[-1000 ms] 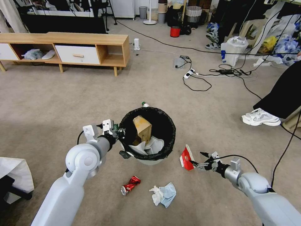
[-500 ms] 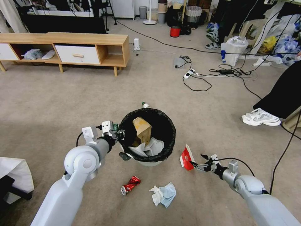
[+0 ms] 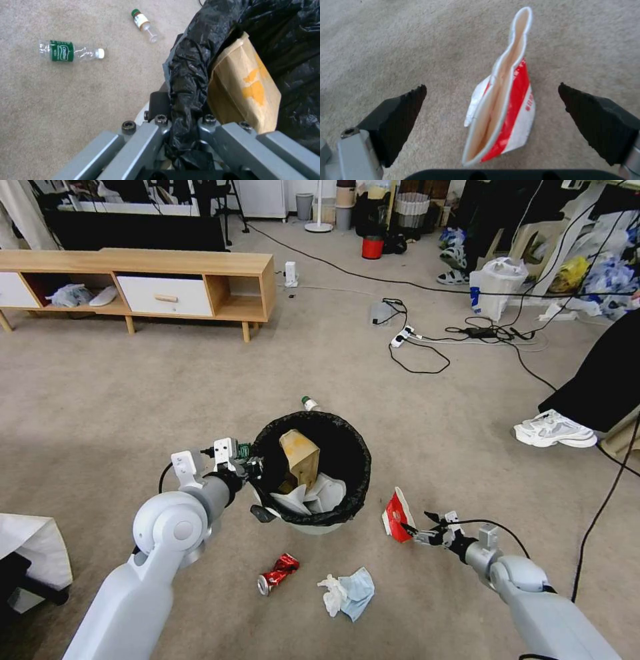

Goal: Pick up the trash bin and place the garbage on the floor into it.

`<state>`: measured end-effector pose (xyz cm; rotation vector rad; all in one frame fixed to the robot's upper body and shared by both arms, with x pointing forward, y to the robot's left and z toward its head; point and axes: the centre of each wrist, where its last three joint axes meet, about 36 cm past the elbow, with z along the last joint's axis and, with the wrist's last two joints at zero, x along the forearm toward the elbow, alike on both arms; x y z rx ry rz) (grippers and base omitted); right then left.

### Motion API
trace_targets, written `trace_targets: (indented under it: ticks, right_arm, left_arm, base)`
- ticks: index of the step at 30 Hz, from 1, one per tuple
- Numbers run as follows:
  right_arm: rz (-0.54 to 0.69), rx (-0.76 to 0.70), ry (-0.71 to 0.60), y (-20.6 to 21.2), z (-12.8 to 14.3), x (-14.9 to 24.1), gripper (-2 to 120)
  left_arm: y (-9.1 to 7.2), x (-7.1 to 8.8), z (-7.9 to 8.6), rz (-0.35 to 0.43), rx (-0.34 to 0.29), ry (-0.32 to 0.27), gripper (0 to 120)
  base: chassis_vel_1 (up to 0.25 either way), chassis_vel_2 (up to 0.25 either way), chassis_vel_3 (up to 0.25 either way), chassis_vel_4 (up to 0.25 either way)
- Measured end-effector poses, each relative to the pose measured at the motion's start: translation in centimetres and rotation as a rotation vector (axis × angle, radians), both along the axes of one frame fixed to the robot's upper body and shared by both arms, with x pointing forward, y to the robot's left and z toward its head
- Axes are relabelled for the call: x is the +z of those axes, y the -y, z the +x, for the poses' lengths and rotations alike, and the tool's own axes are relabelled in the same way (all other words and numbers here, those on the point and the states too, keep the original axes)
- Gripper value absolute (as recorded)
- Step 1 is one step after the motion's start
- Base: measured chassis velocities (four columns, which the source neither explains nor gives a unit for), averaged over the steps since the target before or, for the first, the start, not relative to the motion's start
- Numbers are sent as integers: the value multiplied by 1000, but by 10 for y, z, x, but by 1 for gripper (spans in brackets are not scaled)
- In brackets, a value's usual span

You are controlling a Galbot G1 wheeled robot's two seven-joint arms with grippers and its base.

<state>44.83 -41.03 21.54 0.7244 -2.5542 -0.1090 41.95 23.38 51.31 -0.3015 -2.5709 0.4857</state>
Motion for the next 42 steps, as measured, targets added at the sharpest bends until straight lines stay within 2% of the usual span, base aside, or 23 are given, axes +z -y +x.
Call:
trace_targets:
  ticks: [6,11,13,15,17,19,21,22,25,26,30,31,36,42]
  right_arm:
    - [9,10,-7,-14,4,-11,100]
    - [16,12,-6,-23,7,-17,96]
    - [19,7,-4,-26,8,-19,85]
    - [18,5,-3,-25,8,-20,82]
    - [17,-1,0,-22,6,-21,70]
    - [15,-3,1,-21,5,-21,67]
    - [12,-5,3,-16,3,-21,54]
    - [12,-5,3,-16,3,-21,54]
    - [13,-3,7,-13,1,-21,40]
    - [13,-3,7,-13,1,-21,40]
    - [15,4,12,-12,0,-21,22]
    - [15,4,12,-12,0,-21,22]
    - [1,16,13,-7,-1,-18,1]
    - [-34,21,39,11,2,-1,1]
  left_arm:
    - [-1,-1,-1,1,2,-2,3]
    - [-1,-1,-2,3,2,-1,3]
    - [-2,-1,-2,3,2,-1,3]
    - [-1,-1,-2,3,2,-1,3]
    - [-1,-1,-2,4,0,-2,3]
    - [-1,-1,-2,4,0,-1,3]
    - [-1,-1,-2,5,-1,-1,3]
    - [-1,-1,-2,5,-1,-1,3]
    - [-1,-1,-3,6,-1,-1,3]
    - [-1,-1,-3,6,-1,-1,3]
    - [0,-2,-4,6,1,-2,3]
    - [0,-2,-4,6,1,-2,3]
    - [-1,0,-5,5,4,5,3]
    - [-3,-1,-6,2,7,1,3]
  base:
    - [0,0,0,0]
    - [0,0,0,0]
    - [0,0,0,0]
    - [0,0,0,0]
    - [0,0,0,0]
    - [0,0,0,0]
    - [0,0,0,0]
    - [0,0,0,0]
    - [0,0,0,0]
    - [0,0,0,0]
    - [0,0,0,0]
    - [0,0,0,0]
    - [0,0,0,0]
    - [0,0,0,0]
